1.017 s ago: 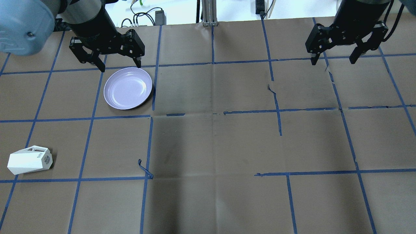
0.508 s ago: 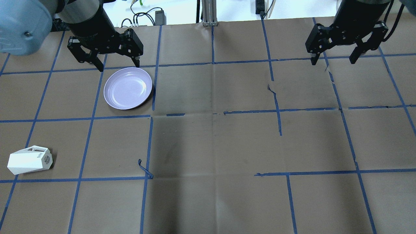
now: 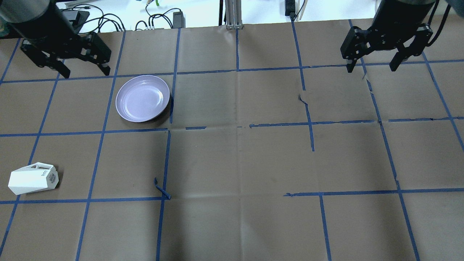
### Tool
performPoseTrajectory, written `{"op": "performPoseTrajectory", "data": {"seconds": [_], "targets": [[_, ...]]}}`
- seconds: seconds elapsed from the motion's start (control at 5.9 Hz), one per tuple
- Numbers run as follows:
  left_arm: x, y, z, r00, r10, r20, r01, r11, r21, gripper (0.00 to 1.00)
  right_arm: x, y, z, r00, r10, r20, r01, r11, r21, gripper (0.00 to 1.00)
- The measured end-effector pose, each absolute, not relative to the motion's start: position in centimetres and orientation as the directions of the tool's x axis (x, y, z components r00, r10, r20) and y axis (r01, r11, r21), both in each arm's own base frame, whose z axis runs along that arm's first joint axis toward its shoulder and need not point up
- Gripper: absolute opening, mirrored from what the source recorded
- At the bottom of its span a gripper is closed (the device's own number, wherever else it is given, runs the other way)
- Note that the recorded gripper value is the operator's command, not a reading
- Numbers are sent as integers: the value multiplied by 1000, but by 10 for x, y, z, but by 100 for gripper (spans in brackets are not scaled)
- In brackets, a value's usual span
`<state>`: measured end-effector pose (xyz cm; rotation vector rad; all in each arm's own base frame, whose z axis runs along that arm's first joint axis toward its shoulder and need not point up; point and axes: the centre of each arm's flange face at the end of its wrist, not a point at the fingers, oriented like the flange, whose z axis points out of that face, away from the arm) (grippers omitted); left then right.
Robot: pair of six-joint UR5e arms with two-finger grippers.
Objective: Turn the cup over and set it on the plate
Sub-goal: 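Move the left gripper down toward the white mug lying on its side, then grasp the white faceted mug with the left gripper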
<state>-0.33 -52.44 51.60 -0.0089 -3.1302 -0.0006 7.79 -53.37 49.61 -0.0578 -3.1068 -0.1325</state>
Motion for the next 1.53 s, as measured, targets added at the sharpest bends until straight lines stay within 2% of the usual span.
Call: {"op": "performPoseTrajectory", "data": {"seconds": [0.34, 0.68, 1.02, 1.53], "targets": [[152, -499, 515, -998, 63, 20, 63, 998, 11, 99, 78, -534, 496, -999, 36, 33, 38, 996, 85, 100], [298, -445, 496, -993, 113, 46, 114, 993, 21, 99, 78, -534, 496, -999, 36, 33, 38, 996, 85, 100], [379, -399, 473, -990, 104, 98, 106, 994, 10, 99, 78, -534, 496, -999, 36, 33, 39, 996, 85, 100], [451, -364, 367, -891, 50, 450, -4, 993, -117, 99, 78, -534, 496, -999, 36, 33, 39, 996, 85, 100]]}}
